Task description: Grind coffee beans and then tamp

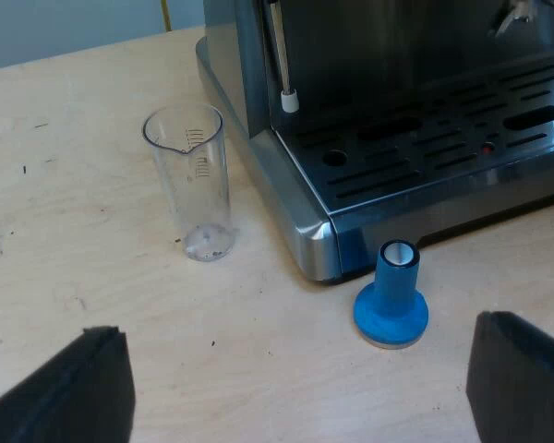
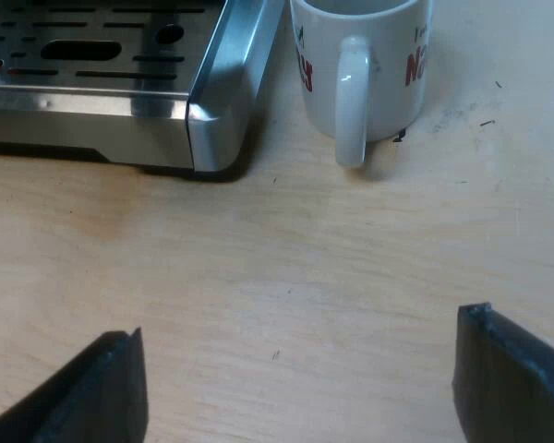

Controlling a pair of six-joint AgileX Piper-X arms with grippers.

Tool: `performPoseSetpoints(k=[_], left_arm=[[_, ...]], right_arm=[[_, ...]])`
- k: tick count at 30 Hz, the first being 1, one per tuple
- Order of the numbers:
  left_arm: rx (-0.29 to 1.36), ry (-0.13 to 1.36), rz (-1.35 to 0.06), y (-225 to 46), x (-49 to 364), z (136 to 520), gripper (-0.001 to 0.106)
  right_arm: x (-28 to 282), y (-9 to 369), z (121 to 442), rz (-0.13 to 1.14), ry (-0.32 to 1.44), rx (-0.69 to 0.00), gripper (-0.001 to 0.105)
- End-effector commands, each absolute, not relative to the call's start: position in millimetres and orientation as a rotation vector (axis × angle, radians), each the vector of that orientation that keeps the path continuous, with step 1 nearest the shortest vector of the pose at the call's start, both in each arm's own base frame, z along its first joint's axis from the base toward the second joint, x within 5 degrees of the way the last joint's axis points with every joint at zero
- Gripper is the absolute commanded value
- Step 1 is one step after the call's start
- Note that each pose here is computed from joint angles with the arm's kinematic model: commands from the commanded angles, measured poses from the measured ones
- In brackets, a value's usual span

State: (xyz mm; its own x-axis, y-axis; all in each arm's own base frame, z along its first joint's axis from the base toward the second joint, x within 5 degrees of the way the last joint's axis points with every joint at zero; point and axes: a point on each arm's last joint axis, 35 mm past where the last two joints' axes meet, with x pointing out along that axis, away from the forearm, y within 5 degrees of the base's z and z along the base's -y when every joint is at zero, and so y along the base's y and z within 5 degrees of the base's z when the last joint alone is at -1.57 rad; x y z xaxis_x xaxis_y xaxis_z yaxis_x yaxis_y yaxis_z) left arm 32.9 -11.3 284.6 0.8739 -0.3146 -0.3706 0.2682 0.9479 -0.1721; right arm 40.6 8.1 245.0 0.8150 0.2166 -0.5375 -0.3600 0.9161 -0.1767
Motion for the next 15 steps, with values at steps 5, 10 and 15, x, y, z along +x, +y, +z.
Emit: performPoseSetpoints(k=[5, 10, 15], left_arm=[[-0.118, 0.406, -0.310, -11.8, 35.2, 285.9, 0.082], [-0.118, 0.406, -0.310, -11.8, 35.2, 285.9, 0.082], [-0.121, 0.407, -0.324, -12.2, 35.0, 285.9, 0.082]], right_arm=[[41.6, 8.0, 245.9, 0.308, 0.536, -0.280, 0.070], [41.7, 8.0, 246.0, 0.308, 0.534, -0.281, 0.070], [40.3, 8.0, 251.1, 0.306, 0.519, -0.282, 0.070]])
